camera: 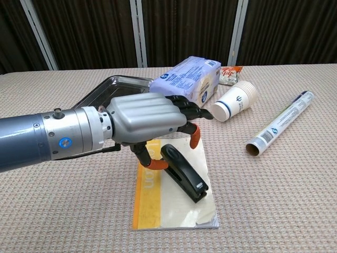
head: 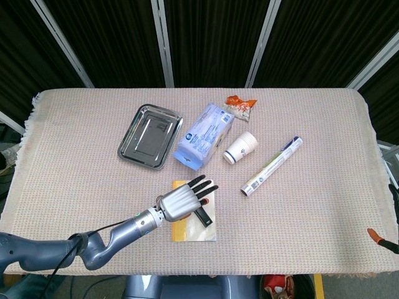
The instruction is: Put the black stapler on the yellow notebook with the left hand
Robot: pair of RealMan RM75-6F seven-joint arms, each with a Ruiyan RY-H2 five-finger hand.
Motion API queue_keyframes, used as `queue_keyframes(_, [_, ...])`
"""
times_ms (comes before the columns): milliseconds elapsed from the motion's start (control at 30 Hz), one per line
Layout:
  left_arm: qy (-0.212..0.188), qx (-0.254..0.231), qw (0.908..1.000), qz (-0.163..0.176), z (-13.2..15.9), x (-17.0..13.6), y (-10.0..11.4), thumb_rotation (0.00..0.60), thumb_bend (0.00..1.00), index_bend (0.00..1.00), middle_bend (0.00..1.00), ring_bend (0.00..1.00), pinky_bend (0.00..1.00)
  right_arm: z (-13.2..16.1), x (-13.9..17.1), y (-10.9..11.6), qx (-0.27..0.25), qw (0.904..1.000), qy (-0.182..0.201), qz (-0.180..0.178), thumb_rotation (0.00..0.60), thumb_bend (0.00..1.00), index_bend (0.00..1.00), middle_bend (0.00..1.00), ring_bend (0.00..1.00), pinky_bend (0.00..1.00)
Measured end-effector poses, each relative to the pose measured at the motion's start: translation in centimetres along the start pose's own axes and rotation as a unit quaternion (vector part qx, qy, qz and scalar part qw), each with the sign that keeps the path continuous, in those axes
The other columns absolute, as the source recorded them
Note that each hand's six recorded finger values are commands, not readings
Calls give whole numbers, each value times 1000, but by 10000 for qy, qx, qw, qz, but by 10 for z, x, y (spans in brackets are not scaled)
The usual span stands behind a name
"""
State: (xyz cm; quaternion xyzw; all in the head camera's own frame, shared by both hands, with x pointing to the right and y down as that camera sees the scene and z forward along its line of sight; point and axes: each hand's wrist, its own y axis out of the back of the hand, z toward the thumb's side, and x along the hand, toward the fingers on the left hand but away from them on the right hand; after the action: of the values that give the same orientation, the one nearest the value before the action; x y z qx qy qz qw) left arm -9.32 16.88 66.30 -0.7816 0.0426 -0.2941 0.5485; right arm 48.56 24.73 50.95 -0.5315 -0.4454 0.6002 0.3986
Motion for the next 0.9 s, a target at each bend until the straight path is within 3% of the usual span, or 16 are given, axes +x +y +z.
queue_keyframes(300, [230,-41,9996,162,-13,-14,8,600,230,240,0,0,0,2,0,-3,28,10000,12,32,600,55,4,0,0,0])
queue_keyframes(500, [1083,-440,9914,590,-46,-67,24,600,212,233,0,0,0,0,-2,-11,57,9998,-9,203,600,55,4,0,0,0])
queue_keyframes(700, [2570,-531,9617,795,-76,-159,25,600,196,187,0,0,0,3,-8,-21,42,9992,43,393,600,54,3,0,0,0])
queue_keyframes(900, [3884,-431,9131,1168,-79,-249,20,600,184,153,0,0,0,12,-14,-33,27,9978,190,633,600,55,4,0,0,0])
